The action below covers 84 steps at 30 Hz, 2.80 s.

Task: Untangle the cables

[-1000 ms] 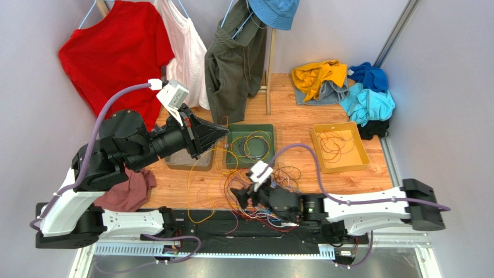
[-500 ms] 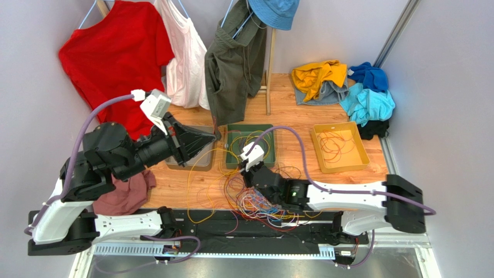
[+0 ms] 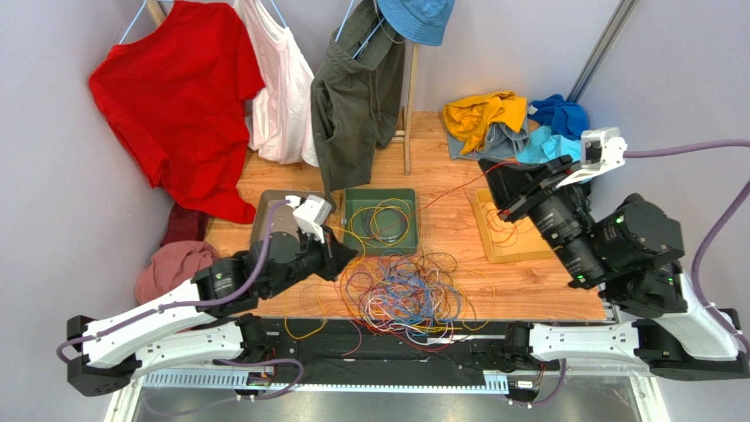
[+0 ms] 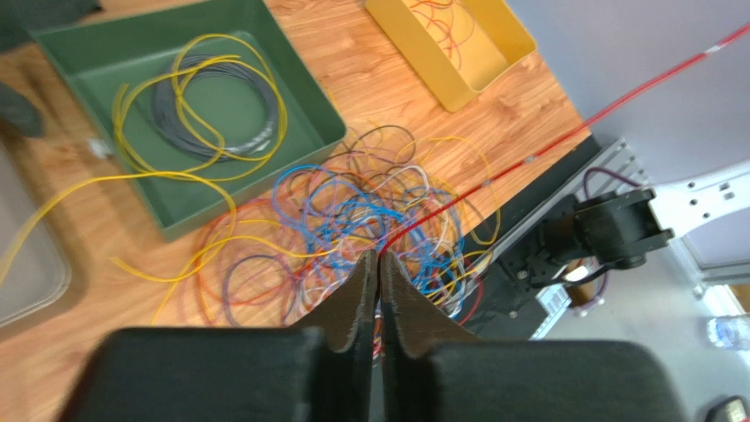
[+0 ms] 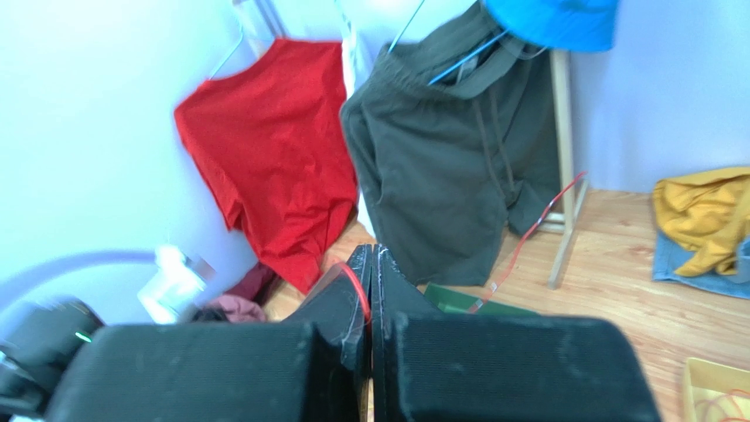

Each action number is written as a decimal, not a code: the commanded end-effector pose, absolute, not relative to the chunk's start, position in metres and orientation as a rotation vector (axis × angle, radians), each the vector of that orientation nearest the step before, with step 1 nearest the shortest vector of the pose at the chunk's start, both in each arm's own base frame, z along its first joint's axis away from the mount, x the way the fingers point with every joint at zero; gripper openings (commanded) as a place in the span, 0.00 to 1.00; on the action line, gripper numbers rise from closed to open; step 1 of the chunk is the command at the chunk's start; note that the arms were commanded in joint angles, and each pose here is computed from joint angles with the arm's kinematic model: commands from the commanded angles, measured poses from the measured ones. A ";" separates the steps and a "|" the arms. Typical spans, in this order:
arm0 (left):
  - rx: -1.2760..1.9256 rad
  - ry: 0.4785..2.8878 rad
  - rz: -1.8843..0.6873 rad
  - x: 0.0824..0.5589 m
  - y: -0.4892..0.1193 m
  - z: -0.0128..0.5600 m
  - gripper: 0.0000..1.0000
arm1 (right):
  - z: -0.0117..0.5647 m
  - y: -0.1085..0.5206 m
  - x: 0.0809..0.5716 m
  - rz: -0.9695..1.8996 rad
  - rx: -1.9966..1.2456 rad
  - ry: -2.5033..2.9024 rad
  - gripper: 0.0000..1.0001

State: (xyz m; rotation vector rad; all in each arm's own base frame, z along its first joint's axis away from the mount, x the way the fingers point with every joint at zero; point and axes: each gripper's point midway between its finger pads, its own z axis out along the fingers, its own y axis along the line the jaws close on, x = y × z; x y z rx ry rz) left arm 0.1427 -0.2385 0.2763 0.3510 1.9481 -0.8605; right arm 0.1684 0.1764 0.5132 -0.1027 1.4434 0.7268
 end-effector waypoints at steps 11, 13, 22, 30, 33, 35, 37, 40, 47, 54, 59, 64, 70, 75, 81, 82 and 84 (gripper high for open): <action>0.290 2.041 -0.963 0.147 -0.288 0.228 0.99 | 0.483 0.147 0.185 0.382 -0.133 1.598 0.00; 0.273 2.044 -0.968 0.146 -0.285 0.225 0.99 | 0.484 0.142 0.186 0.364 -0.112 1.596 0.00; 0.178 2.075 -1.018 0.134 -0.263 0.189 0.93 | 0.470 0.119 0.223 0.168 -0.029 1.628 0.00; 0.127 2.095 -1.058 0.122 -0.244 0.156 0.91 | 0.435 0.085 0.309 0.101 0.188 1.750 0.00; 0.132 2.109 -1.039 0.121 -0.240 0.151 0.90 | 0.427 0.072 0.337 0.046 0.241 1.758 0.00; 0.133 2.116 -1.035 0.120 -0.239 0.148 0.90 | 0.423 0.057 0.349 -0.016 0.298 1.760 0.00; 0.133 2.122 -1.038 0.119 -0.238 0.145 0.90 | 0.411 0.053 0.362 -0.041 0.325 1.782 0.00; 0.131 2.140 -1.035 0.116 -0.236 0.137 0.90 | 0.395 0.041 0.376 -0.041 0.391 1.785 0.00; 0.123 2.150 -1.048 0.111 -0.230 0.123 0.90 | 0.364 0.000 0.389 -0.111 0.501 1.773 0.00; 0.131 2.162 -1.043 0.112 -0.233 0.115 0.90 | 0.338 -0.016 0.390 -0.137 0.537 1.789 0.00; 0.142 2.178 -1.044 0.111 -0.237 0.111 0.90 | 0.342 -0.025 0.387 -0.128 0.577 1.758 0.00; 0.137 2.175 -1.054 0.111 -0.238 0.110 0.90 | 0.364 -0.034 0.380 -0.124 0.607 1.683 0.00; 0.143 2.178 -1.061 0.110 -0.239 0.109 0.90 | 0.374 -0.046 0.373 -0.149 0.636 1.650 0.00; 0.148 2.184 -1.053 0.109 -0.237 0.108 0.90 | 0.369 -0.050 0.369 -0.163 0.643 1.655 0.00; 0.147 2.184 -1.074 0.108 -0.242 0.107 0.90 | 0.337 -0.052 0.368 -0.186 0.644 1.709 0.00; 0.152 2.190 -1.073 0.108 -0.243 0.106 0.90 | 0.333 -0.053 0.369 -0.183 0.650 1.707 0.00; 0.157 2.196 -1.070 0.108 -0.244 0.105 0.90 | 0.316 -0.052 0.371 -0.186 0.651 1.737 0.00</action>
